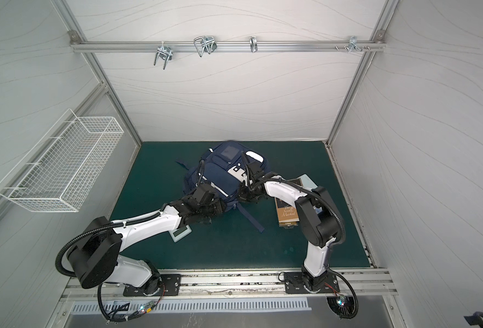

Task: Pack books, pencil case, and school supplies into a backpack
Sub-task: Rotate the student bag at the center of the table, then unzip the student bag at the center of the table.

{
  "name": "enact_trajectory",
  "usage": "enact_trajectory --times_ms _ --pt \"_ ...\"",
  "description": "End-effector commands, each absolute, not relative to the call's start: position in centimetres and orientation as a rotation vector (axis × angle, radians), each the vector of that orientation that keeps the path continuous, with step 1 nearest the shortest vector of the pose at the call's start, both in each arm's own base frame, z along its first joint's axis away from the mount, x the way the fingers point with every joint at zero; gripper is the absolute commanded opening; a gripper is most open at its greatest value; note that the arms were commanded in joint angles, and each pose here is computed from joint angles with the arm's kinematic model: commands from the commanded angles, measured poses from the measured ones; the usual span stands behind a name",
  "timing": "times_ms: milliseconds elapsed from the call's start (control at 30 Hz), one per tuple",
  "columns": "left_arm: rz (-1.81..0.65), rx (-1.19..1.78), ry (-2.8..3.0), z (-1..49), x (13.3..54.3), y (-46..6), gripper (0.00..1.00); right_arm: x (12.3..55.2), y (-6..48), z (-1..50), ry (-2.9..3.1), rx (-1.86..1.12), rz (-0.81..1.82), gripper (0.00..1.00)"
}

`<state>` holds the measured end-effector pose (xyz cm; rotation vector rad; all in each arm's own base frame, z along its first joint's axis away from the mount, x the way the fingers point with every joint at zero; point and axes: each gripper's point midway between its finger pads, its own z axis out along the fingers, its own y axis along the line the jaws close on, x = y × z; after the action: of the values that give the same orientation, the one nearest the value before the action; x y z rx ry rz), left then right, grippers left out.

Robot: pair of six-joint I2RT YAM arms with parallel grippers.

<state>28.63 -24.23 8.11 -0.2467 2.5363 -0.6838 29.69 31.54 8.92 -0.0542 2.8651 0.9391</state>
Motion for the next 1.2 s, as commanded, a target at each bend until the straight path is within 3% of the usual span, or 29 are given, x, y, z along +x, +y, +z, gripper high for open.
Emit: enact_trajectory --times_ms 0,267,467,867,967,1167 --pt "-0.755 -0.249 2.467 8.4 29.2 -25.0 0.41 28.6 32.6 11.6 2.836 -0.009 0.975 0.00" --pt "-0.757 -0.200 2.443 7.8 28.9 -25.3 0.49 27.5 34.3 12.1 2.866 0.000 1.000 0.00" --pt "-0.740 -0.042 2.335 10.0 27.1 -26.9 0.40 27.7 34.9 12.8 2.863 0.014 1.020 0.00" --pt "-0.333 -0.135 2.304 10.3 29.2 -23.7 0.45 27.1 35.4 14.3 2.863 0.026 1.055 0.00" --pt "-0.333 -0.136 2.280 10.7 29.8 -24.1 0.45 27.0 35.5 14.7 2.861 0.028 1.072 0.00" --pt "-0.389 -0.102 2.303 10.7 30.2 -26.0 0.27 27.0 35.7 15.1 2.861 0.034 1.078 0.00"
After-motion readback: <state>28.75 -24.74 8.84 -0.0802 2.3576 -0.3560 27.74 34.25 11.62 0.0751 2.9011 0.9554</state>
